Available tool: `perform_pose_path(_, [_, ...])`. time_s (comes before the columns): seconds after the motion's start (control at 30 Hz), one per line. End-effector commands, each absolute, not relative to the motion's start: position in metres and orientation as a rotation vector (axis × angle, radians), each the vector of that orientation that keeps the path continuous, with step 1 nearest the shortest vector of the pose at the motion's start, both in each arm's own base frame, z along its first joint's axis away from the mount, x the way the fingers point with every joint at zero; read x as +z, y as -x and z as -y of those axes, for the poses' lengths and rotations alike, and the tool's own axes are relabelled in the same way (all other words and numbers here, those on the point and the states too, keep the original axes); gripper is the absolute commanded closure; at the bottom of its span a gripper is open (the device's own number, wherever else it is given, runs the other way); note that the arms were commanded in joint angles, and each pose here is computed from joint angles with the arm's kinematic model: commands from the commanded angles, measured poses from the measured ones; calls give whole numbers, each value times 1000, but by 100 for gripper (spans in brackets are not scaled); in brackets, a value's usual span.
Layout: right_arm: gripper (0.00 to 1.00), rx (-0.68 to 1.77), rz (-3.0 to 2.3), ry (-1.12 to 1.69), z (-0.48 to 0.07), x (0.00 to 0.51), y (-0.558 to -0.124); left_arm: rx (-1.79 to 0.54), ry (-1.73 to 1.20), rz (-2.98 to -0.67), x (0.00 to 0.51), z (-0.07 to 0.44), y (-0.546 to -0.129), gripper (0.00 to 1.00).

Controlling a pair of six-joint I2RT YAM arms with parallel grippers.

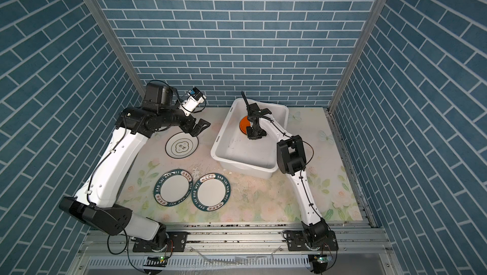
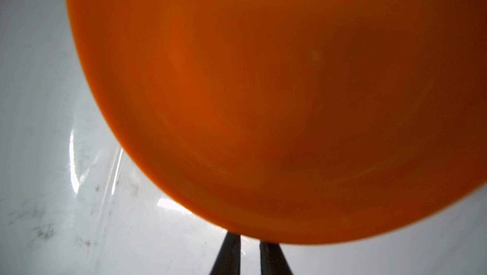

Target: Place the plates into the plastic bin on the countertop

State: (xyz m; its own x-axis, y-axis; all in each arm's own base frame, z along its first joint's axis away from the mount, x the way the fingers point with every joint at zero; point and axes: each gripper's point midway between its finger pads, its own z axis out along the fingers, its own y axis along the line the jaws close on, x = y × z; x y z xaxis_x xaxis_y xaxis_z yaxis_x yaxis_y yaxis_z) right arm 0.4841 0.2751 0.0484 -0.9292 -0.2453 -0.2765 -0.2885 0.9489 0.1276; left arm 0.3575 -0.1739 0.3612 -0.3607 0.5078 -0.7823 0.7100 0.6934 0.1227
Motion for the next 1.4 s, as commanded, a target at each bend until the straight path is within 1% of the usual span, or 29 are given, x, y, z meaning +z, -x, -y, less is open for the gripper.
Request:
perform_pose_path(0.0, [82, 322, -2710, 377, -276, 118, -491, -275, -917, -2044, 361, 165, -354, 1])
perform_pose_path(0.13, [82, 452, -2670, 362, -283, 151, -481, -271, -865, -2099, 349, 155, -356, 1])
perform_pose_path(0.27, [82, 537, -2637, 357, -285, 181, -467, -299, -745, -2182, 334, 138, -365, 0])
perform_pose_path(0.3, [82, 564, -2611, 355, -285, 197, -462, -307, -691, -2209, 331, 129, -370, 0])
perform_pose_path(0.53, [83, 776, -2524, 331, -294, 247, -437, -503, -184, -2393, 303, 62, -416, 0])
perform_pose_path(0.6, [83, 845, -2491, 309, -297, 260, -432, -577, -63, -2403, 294, 42, -428, 0])
perform_pose_path(0.67, [83, 887, -2468, 297, -299, 269, -428, -588, 5, -2418, 284, 25, -438, 0])
perform_pose_path(0.8, [84, 941, -2445, 272, -299, 280, -421, -595, 82, -2480, 254, 1, -450, 0])
perform_pose_path(0.97, [85, 987, -2437, 254, -299, 284, -410, -639, 116, -2523, 224, -12, -459, 1])
perform_pose_path(1.13, [86, 1001, -2446, 234, -296, 285, -403, -592, 97, -2586, 196, -30, -465, 10])
perform_pose_path(1.2, [87, 1020, -2448, 223, -296, 286, -400, -607, 104, -2612, 180, -36, -467, 13])
perform_pose_path(1.37, [87, 1063, -2453, 190, -298, 288, -397, -635, 144, -2634, 150, -52, -474, 14])
